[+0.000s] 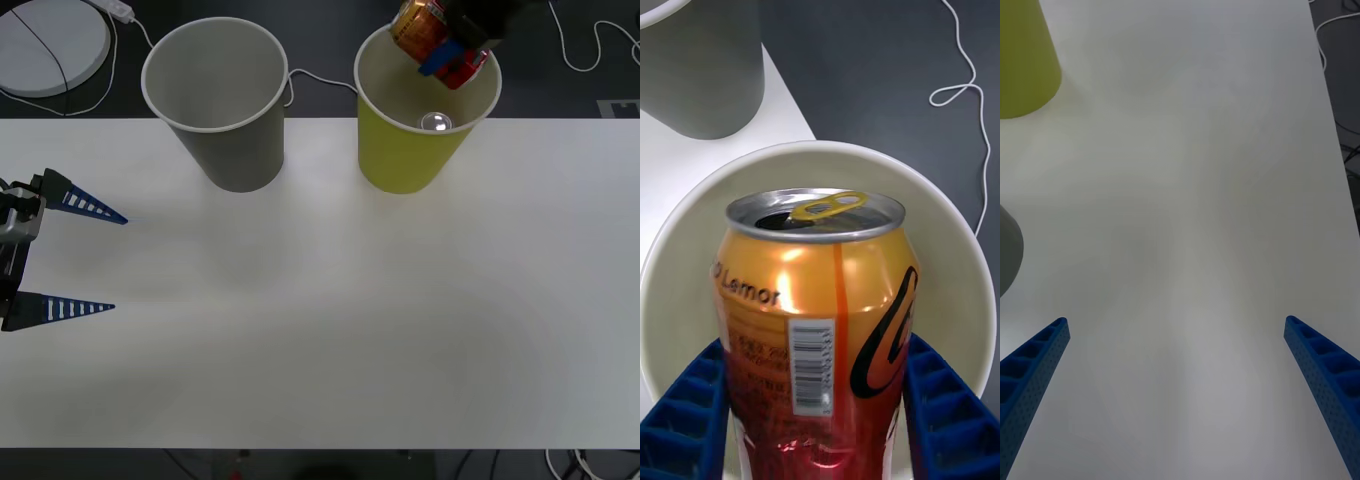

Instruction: Put the can into the green bin and the plastic bottle into the gray bin

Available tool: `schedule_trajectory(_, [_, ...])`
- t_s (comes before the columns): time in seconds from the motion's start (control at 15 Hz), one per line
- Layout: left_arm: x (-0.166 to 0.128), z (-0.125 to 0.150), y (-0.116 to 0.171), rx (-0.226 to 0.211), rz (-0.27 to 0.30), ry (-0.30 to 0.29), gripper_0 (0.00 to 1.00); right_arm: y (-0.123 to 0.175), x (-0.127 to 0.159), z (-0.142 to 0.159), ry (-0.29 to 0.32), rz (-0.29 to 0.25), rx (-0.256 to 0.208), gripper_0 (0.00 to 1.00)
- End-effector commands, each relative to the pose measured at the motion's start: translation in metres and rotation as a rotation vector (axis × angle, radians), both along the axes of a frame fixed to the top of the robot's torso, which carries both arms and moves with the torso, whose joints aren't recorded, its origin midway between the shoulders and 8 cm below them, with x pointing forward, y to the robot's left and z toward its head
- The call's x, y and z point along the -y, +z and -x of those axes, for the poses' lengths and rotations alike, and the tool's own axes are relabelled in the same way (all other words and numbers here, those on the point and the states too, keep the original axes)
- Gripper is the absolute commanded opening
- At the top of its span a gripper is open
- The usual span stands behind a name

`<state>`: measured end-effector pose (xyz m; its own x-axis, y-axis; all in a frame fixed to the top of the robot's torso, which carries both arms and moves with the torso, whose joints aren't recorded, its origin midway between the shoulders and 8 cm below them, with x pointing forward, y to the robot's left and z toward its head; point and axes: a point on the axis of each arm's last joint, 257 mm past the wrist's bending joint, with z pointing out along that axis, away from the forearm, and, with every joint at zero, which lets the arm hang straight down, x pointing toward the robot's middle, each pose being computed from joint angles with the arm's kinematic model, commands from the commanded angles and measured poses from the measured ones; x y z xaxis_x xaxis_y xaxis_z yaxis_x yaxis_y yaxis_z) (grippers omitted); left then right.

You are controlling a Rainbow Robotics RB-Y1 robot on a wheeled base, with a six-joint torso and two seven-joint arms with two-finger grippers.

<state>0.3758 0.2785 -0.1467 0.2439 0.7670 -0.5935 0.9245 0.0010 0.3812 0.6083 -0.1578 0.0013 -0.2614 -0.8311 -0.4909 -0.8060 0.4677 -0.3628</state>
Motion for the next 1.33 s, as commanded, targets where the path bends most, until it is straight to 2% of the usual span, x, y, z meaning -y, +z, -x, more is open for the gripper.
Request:
schedule_trajectory(0.07, [0.0, 0.0, 0.0, 0.0, 0.0, 0.0, 1.0, -0.001, 0.002, 0.002, 0.008, 0.008, -0.004, 1.0])
schedule_trajectory(0.33, [0.0, 0.0, 0.0, 0.0, 0.0, 0.0, 1.0, 0.008, 0.015, 0.017, 0.029, 0.036, -0.02, 1.0])
schedule_trajectory(0.67, [0.0, 0.0, 0.0, 0.0, 0.0, 0.0, 1.0, 0.033, 0.037, 0.059, 0.094, -0.006, -0.076, 1.0])
schedule_trajectory(0.87, [0.0, 0.0, 0.0, 0.0, 0.0, 0.0, 1.0, 0.044, 0.052, 0.079, 0.136, -0.083, -0.057, 1.0])
schedule_trajectory(1.2, [0.0, 0.0, 0.0, 0.0, 0.0, 0.0, 1.0, 0.043, 0.084, 0.121, 0.2, -0.127, -0.006, 1.0])
schedule_trajectory(1.27, [0.0, 0.0, 0.0, 0.0, 0.0, 0.0, 1.0, 0.04, 0.092, 0.13, 0.239, -0.12, 0.018, 1.0])
schedule_trajectory(1.33, [0.0, 0.0, 0.0, 0.0, 0.0, 0.0, 1.0, 0.034, 0.1, 0.137, 0.271, -0.128, 0.022, 1.0])
